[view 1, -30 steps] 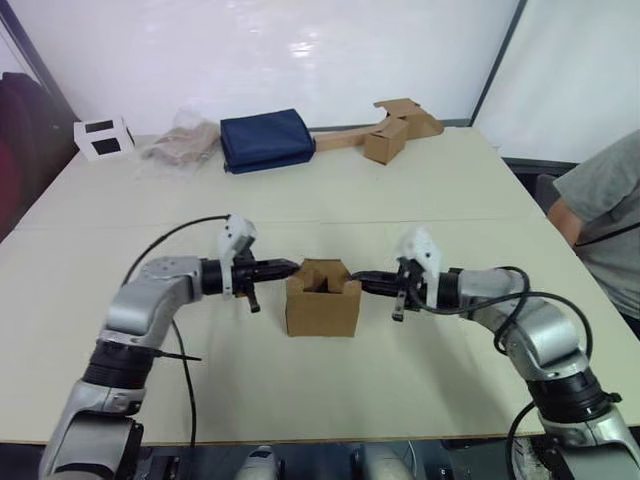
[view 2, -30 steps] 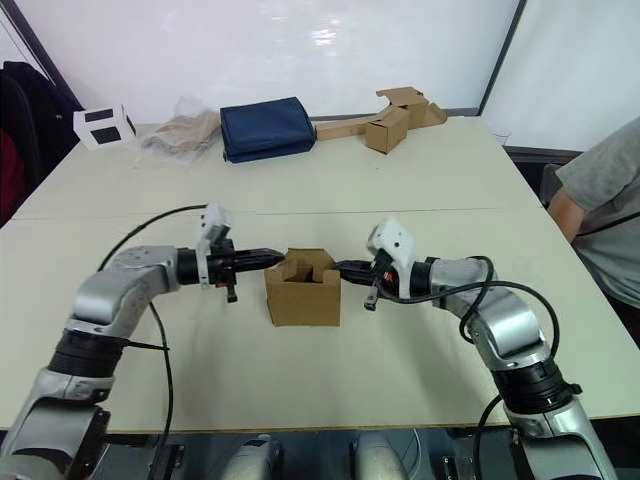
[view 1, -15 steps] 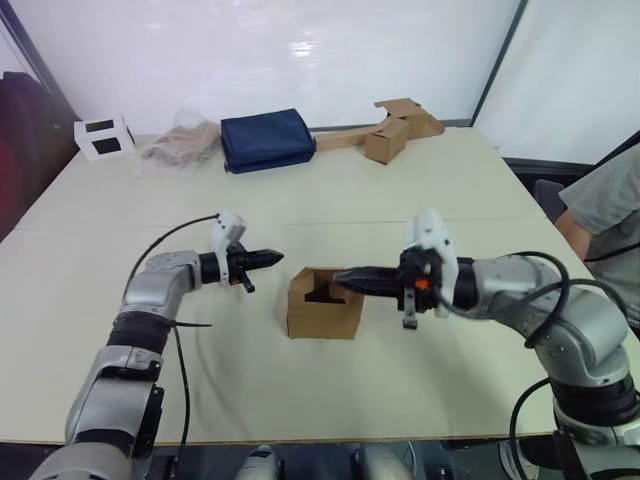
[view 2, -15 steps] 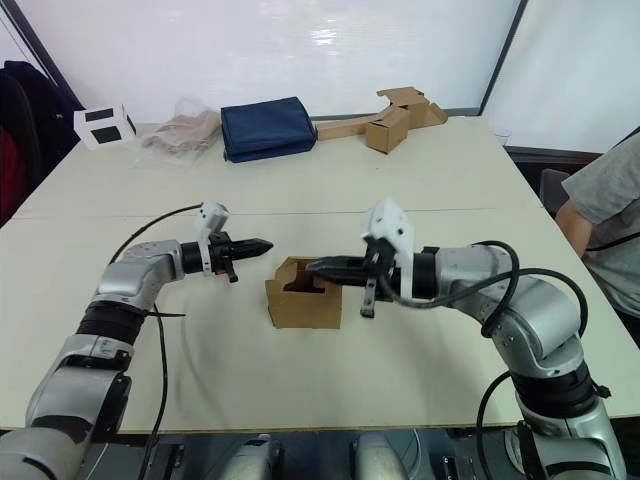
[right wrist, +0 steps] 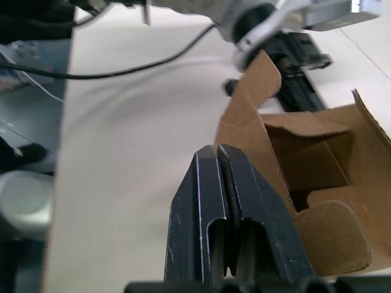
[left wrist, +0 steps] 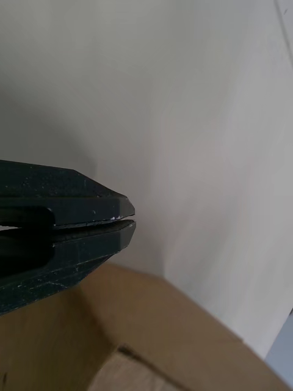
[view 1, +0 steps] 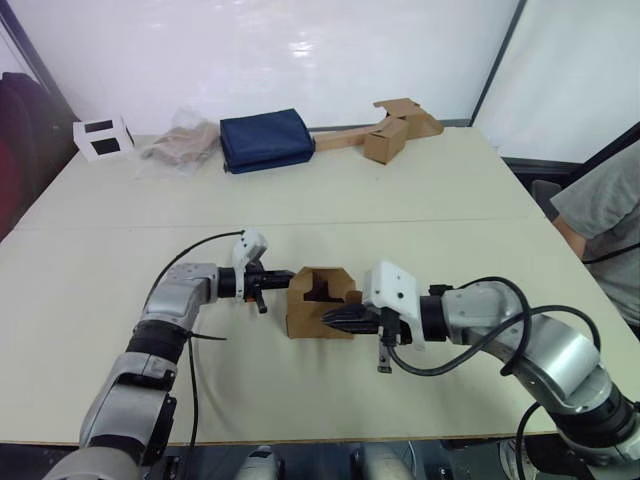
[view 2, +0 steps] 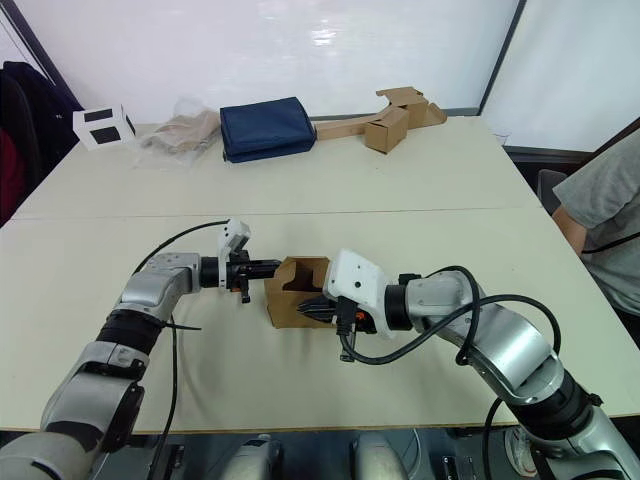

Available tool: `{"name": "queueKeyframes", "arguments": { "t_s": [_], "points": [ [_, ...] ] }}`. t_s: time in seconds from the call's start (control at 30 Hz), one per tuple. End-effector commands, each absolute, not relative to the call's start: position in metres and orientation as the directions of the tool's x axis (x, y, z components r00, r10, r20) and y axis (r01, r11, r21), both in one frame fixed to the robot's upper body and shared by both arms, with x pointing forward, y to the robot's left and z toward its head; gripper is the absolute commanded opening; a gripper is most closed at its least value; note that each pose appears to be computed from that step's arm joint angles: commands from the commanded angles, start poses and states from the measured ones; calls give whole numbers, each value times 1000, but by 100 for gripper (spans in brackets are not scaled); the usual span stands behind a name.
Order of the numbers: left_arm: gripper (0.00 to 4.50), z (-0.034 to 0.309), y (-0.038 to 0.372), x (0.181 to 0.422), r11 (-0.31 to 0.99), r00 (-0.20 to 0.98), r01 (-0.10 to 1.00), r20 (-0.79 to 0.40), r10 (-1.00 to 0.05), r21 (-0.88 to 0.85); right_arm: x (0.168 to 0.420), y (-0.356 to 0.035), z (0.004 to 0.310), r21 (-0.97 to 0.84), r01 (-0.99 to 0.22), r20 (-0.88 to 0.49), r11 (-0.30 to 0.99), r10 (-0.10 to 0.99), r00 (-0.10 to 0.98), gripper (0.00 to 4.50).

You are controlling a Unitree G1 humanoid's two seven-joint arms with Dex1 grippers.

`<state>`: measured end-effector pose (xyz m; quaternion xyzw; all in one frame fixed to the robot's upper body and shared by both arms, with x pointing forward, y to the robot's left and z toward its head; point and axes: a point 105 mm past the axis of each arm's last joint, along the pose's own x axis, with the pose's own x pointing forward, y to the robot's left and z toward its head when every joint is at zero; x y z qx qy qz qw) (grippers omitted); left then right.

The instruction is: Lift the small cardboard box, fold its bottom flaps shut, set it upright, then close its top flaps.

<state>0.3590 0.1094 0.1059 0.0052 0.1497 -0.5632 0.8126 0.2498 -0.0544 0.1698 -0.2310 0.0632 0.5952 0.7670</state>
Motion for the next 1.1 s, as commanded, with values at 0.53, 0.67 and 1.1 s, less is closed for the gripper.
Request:
{"name": "queueKeyframes", "arguments": {
  "t_s": [0.53,0.67,1.1],
  "points": [
    [3,113,113,348,387,349,911,-229,-909,-144,272,-50,164,-327,-919,-342,221,879,333,0],
    [3,116,118,352,416,381,900,-225,-897,-130,274,-49,161,-323,-920,-344,223,877,334,0],
    [3,183,141,303,316,295,944,-189,-937,-97,283,-49,153,-292,-920,-317,262,881,352,0]
  ]
}}
